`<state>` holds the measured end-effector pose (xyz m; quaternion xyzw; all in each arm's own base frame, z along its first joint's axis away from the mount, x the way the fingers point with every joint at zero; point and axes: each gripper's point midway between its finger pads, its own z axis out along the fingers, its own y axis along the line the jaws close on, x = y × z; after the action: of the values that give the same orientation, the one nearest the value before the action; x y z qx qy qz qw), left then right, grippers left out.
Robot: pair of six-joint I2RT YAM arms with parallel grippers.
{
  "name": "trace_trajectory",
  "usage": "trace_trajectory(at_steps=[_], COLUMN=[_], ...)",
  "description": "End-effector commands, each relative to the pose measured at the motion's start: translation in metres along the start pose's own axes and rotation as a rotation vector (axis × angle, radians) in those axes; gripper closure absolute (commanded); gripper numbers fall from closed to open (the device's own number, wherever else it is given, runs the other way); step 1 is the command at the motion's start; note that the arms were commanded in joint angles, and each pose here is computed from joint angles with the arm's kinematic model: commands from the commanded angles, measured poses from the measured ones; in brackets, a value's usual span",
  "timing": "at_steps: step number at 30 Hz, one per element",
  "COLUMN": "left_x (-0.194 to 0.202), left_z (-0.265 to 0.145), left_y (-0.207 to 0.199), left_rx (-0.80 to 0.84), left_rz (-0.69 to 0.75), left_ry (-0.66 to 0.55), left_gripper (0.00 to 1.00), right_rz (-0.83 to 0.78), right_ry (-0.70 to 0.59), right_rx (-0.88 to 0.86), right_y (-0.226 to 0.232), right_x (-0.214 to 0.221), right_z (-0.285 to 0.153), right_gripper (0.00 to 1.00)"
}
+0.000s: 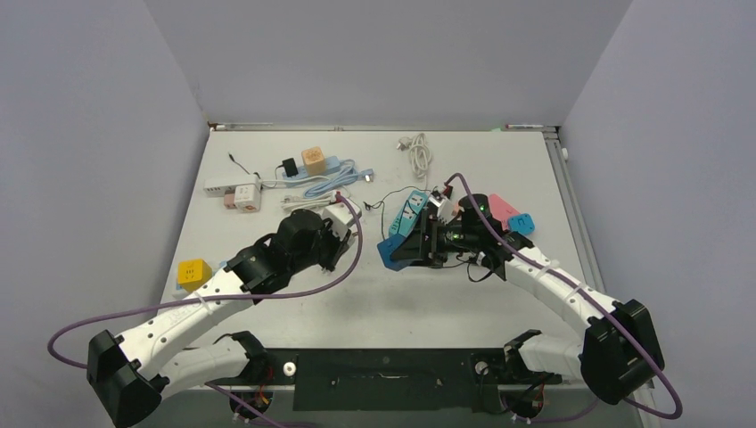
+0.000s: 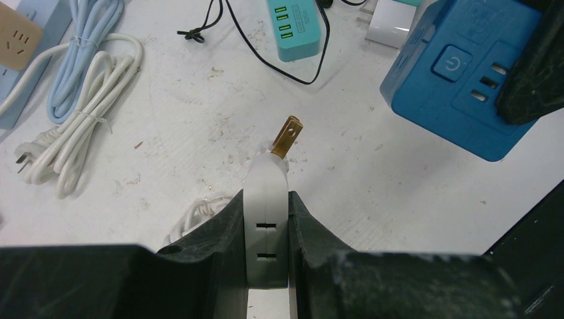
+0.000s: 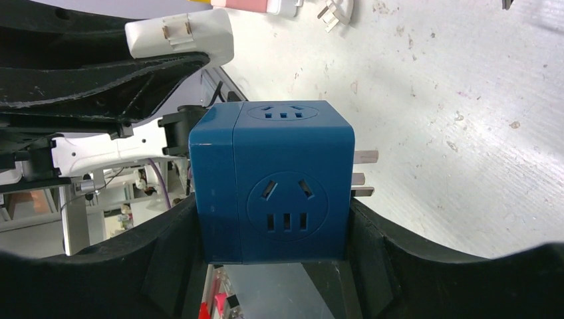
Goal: Pull the plug off the socket
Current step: Remove the plug from the socket, then place the plug at the center of the board.
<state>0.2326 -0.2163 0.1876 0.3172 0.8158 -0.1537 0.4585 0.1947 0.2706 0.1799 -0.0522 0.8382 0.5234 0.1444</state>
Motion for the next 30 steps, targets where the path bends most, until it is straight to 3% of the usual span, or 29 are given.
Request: trace_trajectory(at_steps=[1,7,17,23,30], left_x=[-0.025,-0.025,-0.052,-0.061,-0.083], left_z=[-0.008,-0.008,-0.004,0.027,0.070], left_y=[0.001,0.000,-0.025,-0.061,-0.107], left_rx=[-0.003,-0.003,0.105,0.187,0.247], left_rz=[-0.028,-0.032,-0.231,-0.374,-0.401], left_ry=[-0.077,-0.077,-0.157,-0.184,-0.175], left_gripper=[1.00,1.00,1.00,1.00,1.00], right_rz=[-0.067,-0.096,-0.209,-0.249,-0.246], right_ry=[-0.042,-0.107,-0.378,-0.480,-0.585], right_rx=[-0.045,0.016,0.517,0.699,0.800], right_y=[0.017,0.018,-0.024,-0.040,-0.051], right_x=[-0.006,-0.020,-0.073,-0.088,-0.097], right_z=[-0.007,-0.012,-0.071,-0.108,-0.145], right_gripper=[0.95,0.95,0.95,0.95,0.95])
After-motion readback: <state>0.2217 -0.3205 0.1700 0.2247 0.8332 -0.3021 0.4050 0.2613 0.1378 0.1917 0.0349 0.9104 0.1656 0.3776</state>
